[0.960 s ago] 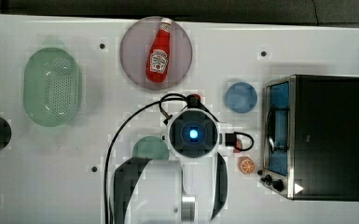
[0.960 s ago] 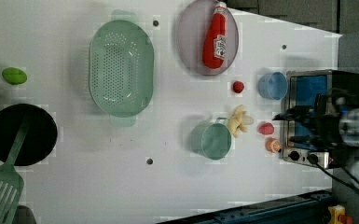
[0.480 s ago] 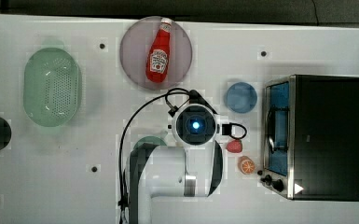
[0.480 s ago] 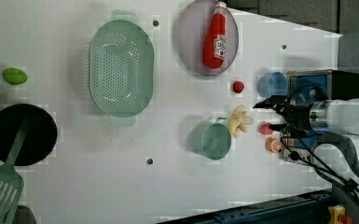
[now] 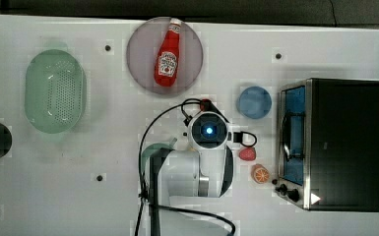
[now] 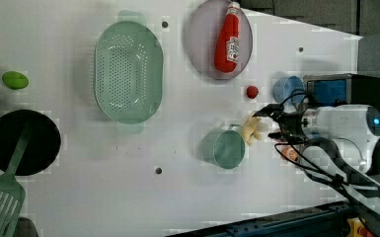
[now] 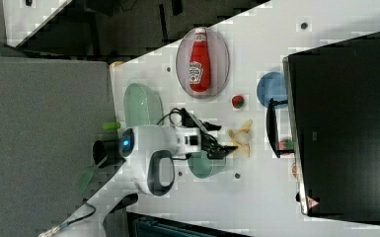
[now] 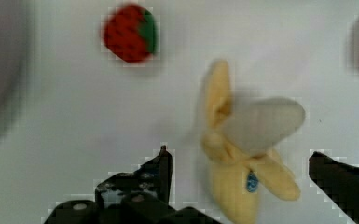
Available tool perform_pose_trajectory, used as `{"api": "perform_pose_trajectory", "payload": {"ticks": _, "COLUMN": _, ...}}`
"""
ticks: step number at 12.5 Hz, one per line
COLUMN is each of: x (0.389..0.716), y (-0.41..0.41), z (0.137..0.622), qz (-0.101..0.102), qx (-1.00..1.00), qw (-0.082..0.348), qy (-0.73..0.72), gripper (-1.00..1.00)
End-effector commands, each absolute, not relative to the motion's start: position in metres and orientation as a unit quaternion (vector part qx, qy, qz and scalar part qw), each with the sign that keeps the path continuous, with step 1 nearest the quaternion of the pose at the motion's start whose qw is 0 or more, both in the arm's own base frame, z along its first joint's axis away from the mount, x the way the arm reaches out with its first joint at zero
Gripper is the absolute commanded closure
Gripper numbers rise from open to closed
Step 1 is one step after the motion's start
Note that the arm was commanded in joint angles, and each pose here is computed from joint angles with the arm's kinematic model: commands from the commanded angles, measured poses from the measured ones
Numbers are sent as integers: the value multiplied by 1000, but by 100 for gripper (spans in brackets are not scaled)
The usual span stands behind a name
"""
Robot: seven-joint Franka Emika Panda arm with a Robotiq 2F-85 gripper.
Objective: Pick banana from table and place on oven.
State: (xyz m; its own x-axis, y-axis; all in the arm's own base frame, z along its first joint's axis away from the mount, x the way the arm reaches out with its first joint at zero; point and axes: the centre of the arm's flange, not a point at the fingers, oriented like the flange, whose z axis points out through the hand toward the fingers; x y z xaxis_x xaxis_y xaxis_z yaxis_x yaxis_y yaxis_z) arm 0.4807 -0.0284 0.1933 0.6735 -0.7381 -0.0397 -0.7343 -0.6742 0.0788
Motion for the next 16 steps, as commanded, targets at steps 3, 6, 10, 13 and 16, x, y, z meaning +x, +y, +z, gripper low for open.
{"api": "perform_pose_trajectory", "payload": {"ticks": 3, "x": 478, "y": -16, "z": 164, "qz": -33, "qx": 911, "qw": 26, "qy": -409, "gripper": -100}}
{"api": "perform_pose_trajectory", "payload": {"ticks": 6, "x": 477, "y": -15, "z": 156, "qz": -34, "qx": 912, "qw": 26, "qy": -409, "gripper": -42}}
{"api": "perform_pose_trajectory", "payload": {"ticks": 10, "x": 481, "y": -14, "z": 160, "qz": -20, "qx": 913, "qw": 20, "qy": -408, "gripper": 47}}
{"api": "perform_pose_trajectory", "payload": {"ticks": 13, "x": 490, "y": -14, "z": 182, "qz": 3, "qx": 913, "qw": 9, "qy": -408, "gripper": 47}}
{"api": "perform_pose_trajectory", "payload": {"ticks": 16, "x": 503, "y": -14, "z": 254, "qz": 49, "qx": 912, "qw": -10, "qy": -408, "gripper": 47}}
